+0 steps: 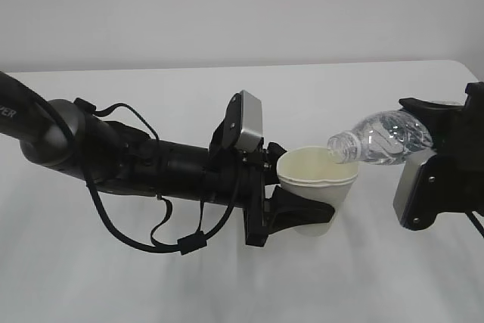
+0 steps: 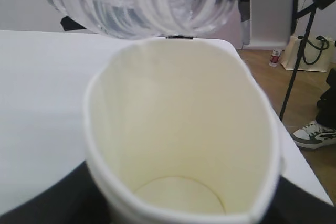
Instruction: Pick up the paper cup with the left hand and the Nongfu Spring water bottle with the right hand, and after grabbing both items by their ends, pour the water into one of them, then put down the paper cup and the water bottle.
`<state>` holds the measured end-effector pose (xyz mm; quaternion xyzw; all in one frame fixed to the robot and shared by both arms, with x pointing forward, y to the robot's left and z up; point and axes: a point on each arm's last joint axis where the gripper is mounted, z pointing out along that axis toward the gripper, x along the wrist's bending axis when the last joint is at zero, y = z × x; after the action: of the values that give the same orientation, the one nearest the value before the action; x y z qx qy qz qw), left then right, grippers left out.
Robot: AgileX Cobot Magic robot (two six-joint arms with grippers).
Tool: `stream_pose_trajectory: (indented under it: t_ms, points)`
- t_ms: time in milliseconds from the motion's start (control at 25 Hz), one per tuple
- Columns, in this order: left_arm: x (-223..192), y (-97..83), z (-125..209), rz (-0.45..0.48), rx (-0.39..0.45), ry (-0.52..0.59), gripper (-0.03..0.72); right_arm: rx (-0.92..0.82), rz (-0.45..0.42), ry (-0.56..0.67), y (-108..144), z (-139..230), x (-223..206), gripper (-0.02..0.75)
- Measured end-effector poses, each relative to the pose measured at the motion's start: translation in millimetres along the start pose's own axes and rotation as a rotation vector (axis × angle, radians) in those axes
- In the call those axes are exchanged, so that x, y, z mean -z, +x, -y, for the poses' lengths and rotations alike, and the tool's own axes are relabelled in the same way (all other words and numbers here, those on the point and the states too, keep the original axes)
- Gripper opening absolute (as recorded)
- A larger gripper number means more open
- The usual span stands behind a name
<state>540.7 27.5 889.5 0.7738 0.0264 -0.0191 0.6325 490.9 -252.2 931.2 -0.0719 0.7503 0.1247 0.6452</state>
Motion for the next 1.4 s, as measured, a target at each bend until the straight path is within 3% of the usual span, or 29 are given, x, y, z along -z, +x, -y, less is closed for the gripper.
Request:
stream_pose_trajectory:
  t_ms: [1400]
  points:
    - [0.0,0.0,0.0,0.000,0.002,0.000,0.430,0.040,0.022,-0.012,-5.3,-0.6,-5.1,0.356]
